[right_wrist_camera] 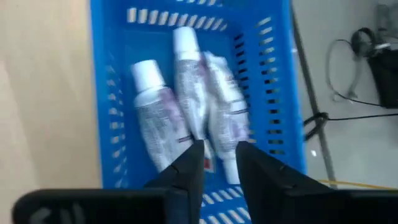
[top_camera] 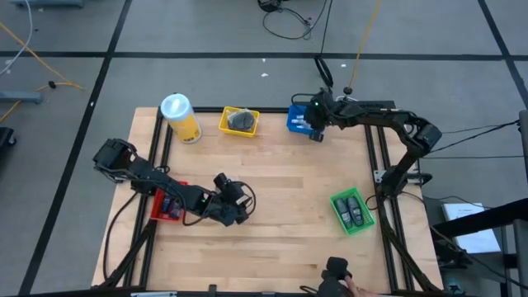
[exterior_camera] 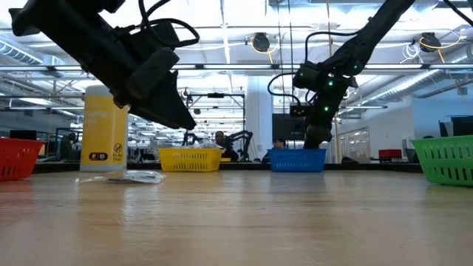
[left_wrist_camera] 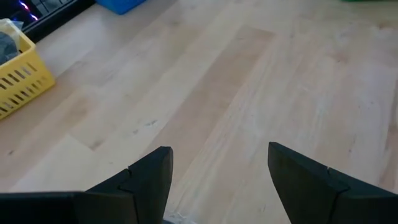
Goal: Pick & Place Travel size toiletries
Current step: Put the black hairbrush into the yellow bin
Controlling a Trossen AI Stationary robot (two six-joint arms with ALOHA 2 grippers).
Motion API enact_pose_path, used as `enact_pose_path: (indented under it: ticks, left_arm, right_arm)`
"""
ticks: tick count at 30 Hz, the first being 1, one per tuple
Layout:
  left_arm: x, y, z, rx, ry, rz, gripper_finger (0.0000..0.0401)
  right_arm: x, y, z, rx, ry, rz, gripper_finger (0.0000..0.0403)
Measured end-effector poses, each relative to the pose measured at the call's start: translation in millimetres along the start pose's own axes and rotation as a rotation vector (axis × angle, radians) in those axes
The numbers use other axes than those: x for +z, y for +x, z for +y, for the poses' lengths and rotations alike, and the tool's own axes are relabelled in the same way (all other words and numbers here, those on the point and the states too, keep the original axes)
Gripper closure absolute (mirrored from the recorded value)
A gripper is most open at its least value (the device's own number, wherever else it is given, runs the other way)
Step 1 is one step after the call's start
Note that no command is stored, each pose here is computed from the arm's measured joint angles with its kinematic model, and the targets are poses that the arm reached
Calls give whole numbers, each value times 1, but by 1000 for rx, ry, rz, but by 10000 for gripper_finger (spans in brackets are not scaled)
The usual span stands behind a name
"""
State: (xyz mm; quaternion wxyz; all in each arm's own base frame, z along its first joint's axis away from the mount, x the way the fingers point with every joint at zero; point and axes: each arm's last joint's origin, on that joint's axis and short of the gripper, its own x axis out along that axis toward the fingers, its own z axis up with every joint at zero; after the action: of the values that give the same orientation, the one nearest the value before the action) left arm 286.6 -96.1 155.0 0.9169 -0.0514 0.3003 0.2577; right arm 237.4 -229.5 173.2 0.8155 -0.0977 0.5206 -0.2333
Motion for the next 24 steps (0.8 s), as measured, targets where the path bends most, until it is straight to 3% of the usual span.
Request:
enact_pose_path:
  ticks: [4, 8, 13, 18, 24]
  left_arm:
    - [3, -2, 2, -6, -1, 1, 146]
    - [13, -15, 8, -37, -13, -5, 146]
    - [25, -45, 26, -40, 11, 16, 146]
    - [27, -74, 60, -5, -54, 139, 146]
    - [26, -84, 96, 0, -112, 367, 146]
  right_arm:
    - [0, -4, -4, -84, -3, 30, 293]
    - [7, -29, -10, -184, 39, -5, 273]
    - [28, -76, 7, -109, 149, -225, 268]
    - [37, -104, 73, 94, 75, -421, 281]
    - [19, -112, 175, 303, 4, -621, 299]
